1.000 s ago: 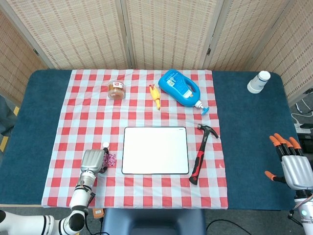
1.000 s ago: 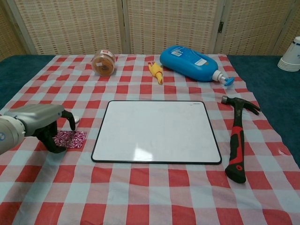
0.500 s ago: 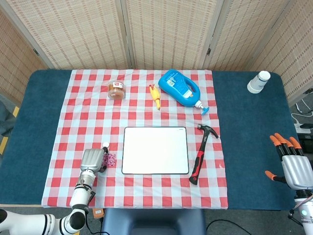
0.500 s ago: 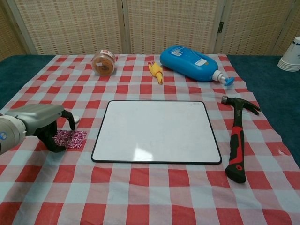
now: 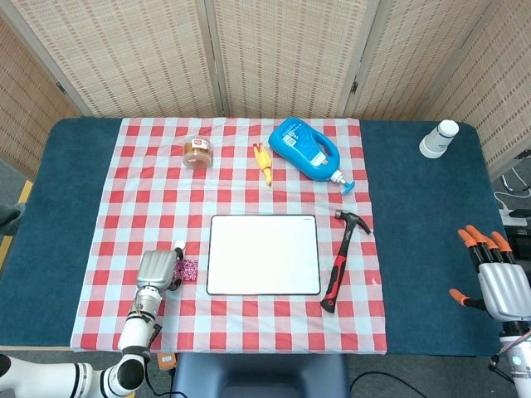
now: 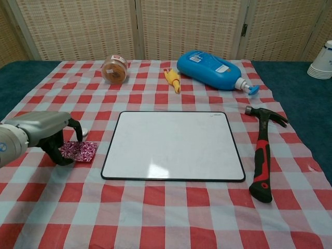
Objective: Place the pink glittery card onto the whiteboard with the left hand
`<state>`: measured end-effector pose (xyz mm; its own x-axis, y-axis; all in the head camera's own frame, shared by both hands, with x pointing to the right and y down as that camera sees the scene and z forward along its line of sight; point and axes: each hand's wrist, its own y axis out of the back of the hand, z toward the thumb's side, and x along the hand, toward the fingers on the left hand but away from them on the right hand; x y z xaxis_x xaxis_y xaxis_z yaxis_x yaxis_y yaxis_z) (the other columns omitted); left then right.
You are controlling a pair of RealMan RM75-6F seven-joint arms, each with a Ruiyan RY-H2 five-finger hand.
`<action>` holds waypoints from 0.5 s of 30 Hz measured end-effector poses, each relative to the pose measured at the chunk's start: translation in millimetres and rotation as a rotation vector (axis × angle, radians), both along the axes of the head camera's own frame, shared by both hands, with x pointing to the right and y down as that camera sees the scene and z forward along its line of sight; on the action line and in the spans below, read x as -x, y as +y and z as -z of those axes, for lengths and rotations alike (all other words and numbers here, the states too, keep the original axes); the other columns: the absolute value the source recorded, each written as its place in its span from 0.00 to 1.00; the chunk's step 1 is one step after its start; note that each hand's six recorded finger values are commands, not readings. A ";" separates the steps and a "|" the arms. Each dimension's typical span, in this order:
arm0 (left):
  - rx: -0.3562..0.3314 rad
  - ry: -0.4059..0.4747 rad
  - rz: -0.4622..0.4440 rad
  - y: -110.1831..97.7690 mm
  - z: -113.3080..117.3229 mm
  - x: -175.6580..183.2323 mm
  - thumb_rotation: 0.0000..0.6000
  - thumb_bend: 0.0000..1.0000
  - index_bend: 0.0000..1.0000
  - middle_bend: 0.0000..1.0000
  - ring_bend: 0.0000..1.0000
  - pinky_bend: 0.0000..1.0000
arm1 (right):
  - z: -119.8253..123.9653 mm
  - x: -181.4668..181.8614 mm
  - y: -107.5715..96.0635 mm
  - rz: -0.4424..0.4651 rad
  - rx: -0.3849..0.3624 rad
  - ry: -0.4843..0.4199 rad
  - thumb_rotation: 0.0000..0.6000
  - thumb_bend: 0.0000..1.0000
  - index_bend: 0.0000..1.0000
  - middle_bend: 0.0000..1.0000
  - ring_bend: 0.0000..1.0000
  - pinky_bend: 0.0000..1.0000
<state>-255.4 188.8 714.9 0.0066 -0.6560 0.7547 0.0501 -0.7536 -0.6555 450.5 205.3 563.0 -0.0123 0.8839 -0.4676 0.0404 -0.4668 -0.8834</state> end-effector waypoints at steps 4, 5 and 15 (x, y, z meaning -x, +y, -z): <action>-0.008 0.016 -0.012 -3.8 5.9 -7.4 1.00 0.28 0.37 0.99 1.00 1.00 | 0.1 -0.4 -0.3 -0.002 -0.001 0.000 1.00 0.00 0.00 0.00 0.00 0.00; -0.014 0.020 -0.020 -6.3 8.3 -11.1 1.00 0.28 0.37 0.99 1.00 1.00 | -0.1 -0.5 -0.3 -0.002 0.000 0.001 1.00 0.00 0.00 0.00 0.00 0.00; -0.079 0.092 -0.126 -30.5 27.4 -85.8 1.00 0.28 0.36 0.99 1.00 1.00 | -0.5 0.2 0.2 0.000 0.005 0.000 1.00 0.00 0.00 0.00 0.00 0.00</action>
